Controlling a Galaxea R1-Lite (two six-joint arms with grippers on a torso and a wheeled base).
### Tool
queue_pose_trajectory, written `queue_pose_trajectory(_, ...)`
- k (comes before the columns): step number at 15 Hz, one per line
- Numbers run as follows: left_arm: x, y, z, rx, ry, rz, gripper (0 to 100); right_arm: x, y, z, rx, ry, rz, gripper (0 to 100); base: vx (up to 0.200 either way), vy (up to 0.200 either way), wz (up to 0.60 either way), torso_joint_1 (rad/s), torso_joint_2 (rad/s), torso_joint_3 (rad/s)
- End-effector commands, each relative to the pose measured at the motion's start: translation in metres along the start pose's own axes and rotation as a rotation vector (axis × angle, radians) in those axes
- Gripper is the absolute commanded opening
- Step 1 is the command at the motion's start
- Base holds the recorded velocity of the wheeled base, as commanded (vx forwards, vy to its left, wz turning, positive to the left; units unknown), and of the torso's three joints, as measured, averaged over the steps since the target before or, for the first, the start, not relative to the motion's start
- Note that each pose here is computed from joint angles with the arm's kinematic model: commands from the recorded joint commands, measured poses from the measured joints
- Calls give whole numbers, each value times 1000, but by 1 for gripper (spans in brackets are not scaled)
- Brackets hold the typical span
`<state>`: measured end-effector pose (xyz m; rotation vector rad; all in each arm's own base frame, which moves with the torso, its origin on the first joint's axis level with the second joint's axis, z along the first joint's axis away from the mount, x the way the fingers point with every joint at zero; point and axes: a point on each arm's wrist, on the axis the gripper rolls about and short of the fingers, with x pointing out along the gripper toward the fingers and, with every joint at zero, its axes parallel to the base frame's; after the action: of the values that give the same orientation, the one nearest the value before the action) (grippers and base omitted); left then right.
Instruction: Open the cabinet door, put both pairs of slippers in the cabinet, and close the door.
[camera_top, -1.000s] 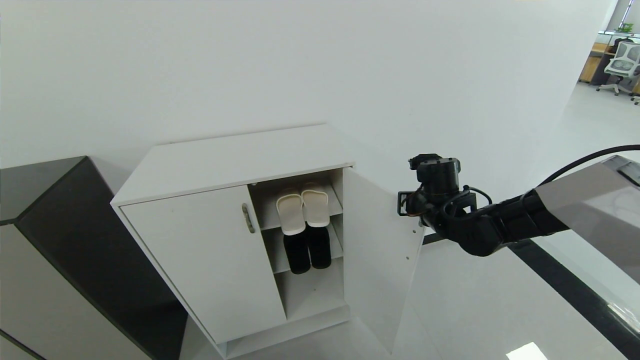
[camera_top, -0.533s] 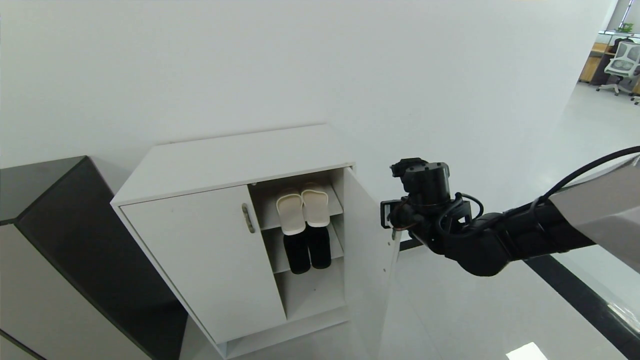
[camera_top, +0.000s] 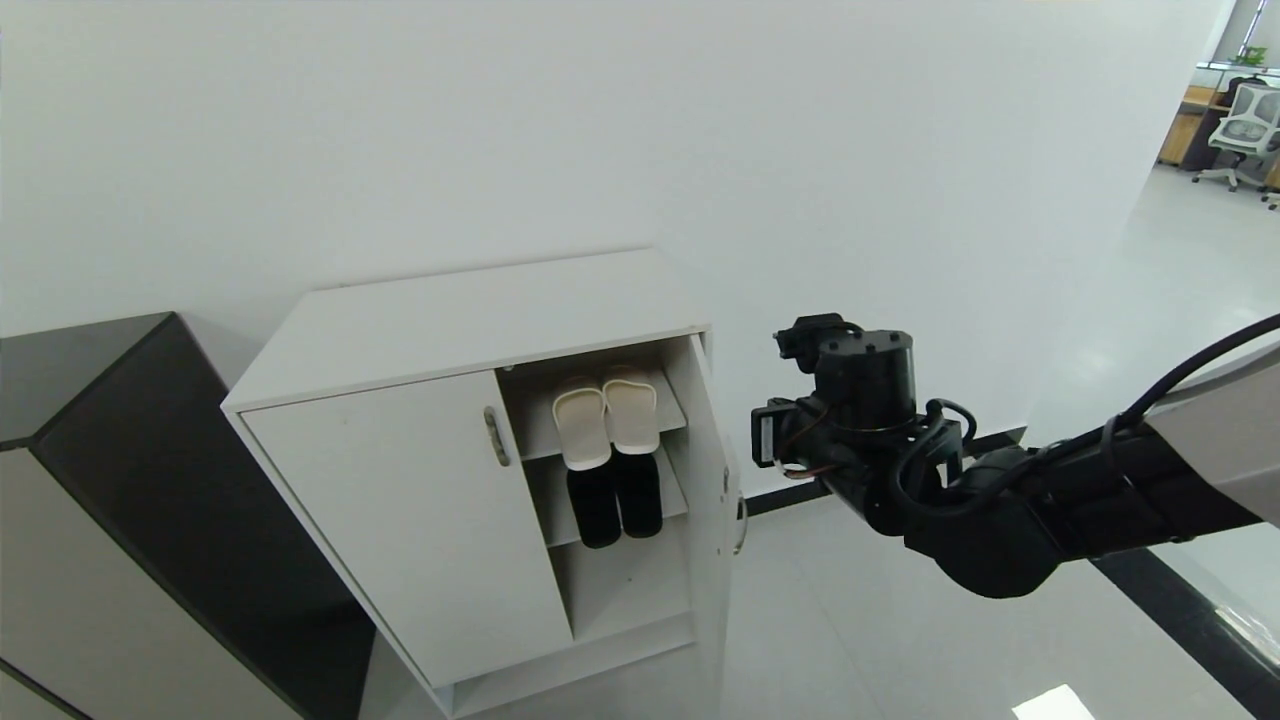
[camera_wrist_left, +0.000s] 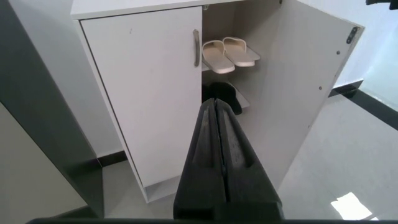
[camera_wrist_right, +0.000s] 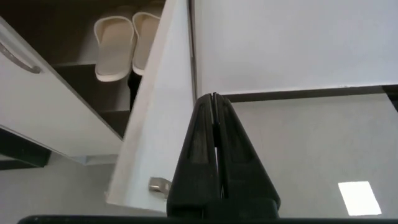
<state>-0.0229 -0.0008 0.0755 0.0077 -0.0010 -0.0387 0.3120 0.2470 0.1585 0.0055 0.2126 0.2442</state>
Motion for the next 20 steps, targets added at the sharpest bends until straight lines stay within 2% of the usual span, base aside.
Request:
queue_pose_trajectory(1, 0, 0, 0, 0, 1, 0, 0, -5, -2, -3, 6, -18, 4, 0, 0, 0, 0, 0, 0, 0)
queue_pose_trajectory(7, 0, 0, 0, 2, 1, 0, 0, -5, -4, -5, 5, -18, 1, 0, 0, 0, 600, 4, 0, 0)
queue_pose_trajectory(12, 0, 0, 0, 0, 1, 0, 0, -8, -26, 16, -2, -91, -54, 0, 0, 0, 0, 0, 0, 0)
queue_pose_trajectory(14, 0, 0, 0, 0, 1, 0, 0, -16, -35, 22, -27, -92, -78, 0, 0, 0, 0, 0, 0, 0)
queue_pose_trajectory(15, 0, 0, 0, 0, 1, 0, 0, -18, -39, 23, -42, -79, -92, 0, 0, 0, 0, 0, 0, 0)
queue_pose_trajectory(17, 0, 0, 0, 0, 1, -1, 0, -23, -51, 20, -88, 1, -195, 0, 0, 0, 0, 0, 0, 0)
queue_pose_trajectory(20, 0, 0, 0, 0, 1, 0, 0, -21, -60, 14, -115, 73, -227, 0, 0, 0, 0, 0, 0, 0)
